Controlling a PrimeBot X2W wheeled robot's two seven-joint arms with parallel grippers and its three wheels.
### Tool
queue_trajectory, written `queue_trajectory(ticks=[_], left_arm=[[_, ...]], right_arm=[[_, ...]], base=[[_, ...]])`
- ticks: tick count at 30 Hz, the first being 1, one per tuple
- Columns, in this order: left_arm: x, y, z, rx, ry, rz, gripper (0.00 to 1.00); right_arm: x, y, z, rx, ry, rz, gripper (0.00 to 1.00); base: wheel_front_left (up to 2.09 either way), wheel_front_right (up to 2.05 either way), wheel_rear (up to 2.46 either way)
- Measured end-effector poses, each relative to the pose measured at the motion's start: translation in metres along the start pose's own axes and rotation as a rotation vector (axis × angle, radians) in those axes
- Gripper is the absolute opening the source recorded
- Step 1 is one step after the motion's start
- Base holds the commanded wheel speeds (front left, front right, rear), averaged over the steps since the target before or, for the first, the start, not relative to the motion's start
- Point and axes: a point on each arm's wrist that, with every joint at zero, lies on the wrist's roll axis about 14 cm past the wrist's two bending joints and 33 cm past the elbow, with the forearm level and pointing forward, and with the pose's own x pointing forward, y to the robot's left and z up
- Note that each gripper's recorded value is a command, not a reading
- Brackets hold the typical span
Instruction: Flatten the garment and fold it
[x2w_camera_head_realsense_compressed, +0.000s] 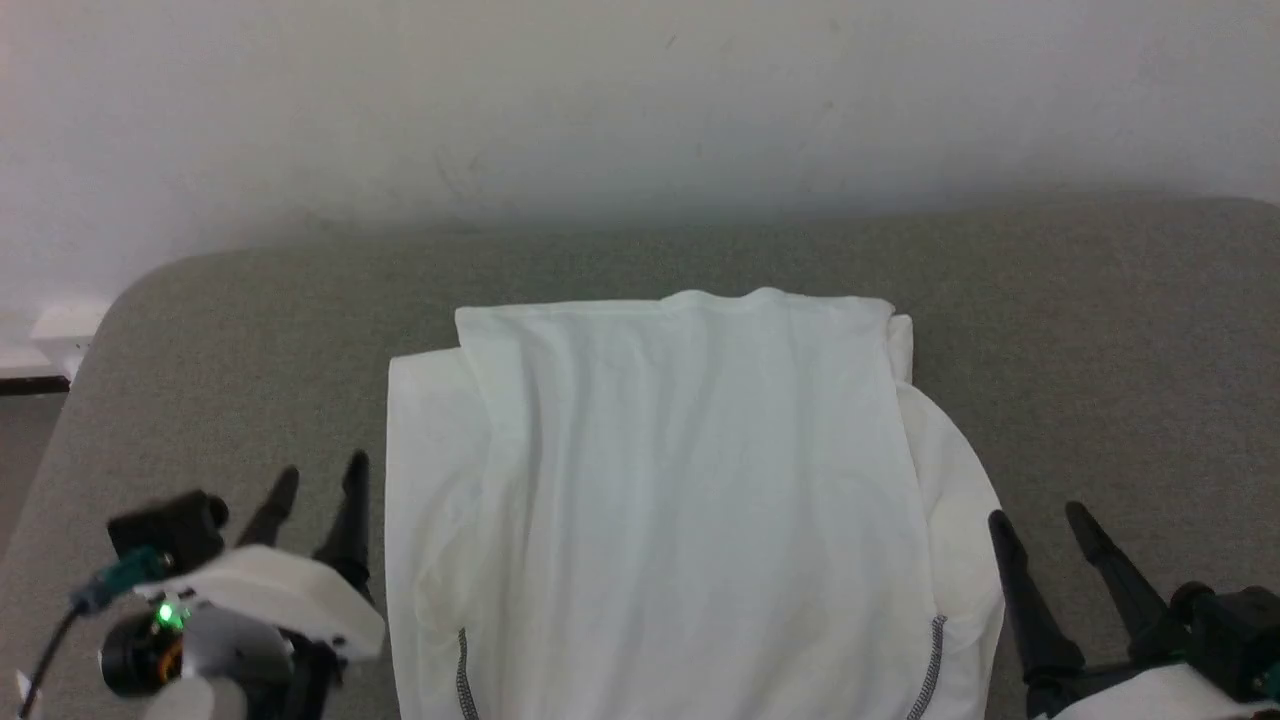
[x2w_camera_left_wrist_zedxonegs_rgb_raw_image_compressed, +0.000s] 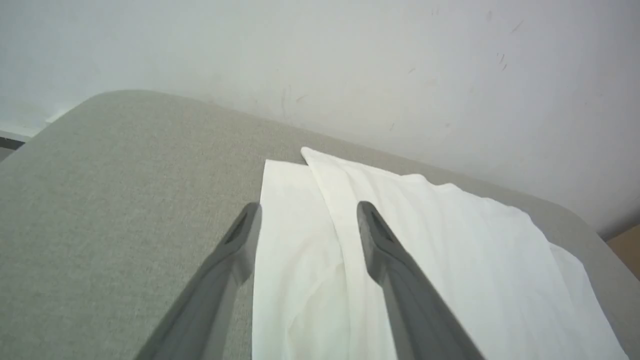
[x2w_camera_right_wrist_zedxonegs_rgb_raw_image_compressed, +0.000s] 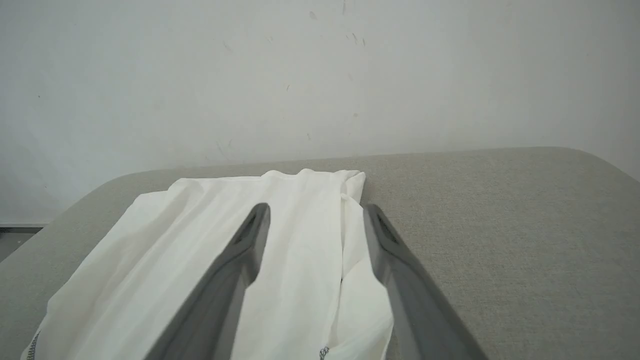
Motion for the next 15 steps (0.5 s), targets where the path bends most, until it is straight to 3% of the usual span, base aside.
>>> queue_trajectory(ticks=[4, 7, 15], left_arm=[[0.046, 0.0, 0.048, 0.031, -0.116, -0.002, 1.0], [0.081, 0.003, 0.063, 0.062, -0.103, -0.009, 1.0], [0.15, 0.019, 0.012, 0.133, 0.256, -0.021, 1.0]], right_arm=[[0.015, -0.005, 0.008, -0.004, -0.023, -0.008, 1.0], [0.026, -0.008, 0.009, -0.004, -0.022, -0.013, 1.0], [0.045, -0.016, -0.012, 0.038, 0.03, -0.035, 1.0]], base=[[0.0, 0.0, 0.0], [0.0, 0.0, 0.0], [0.0, 0.0, 0.0]])
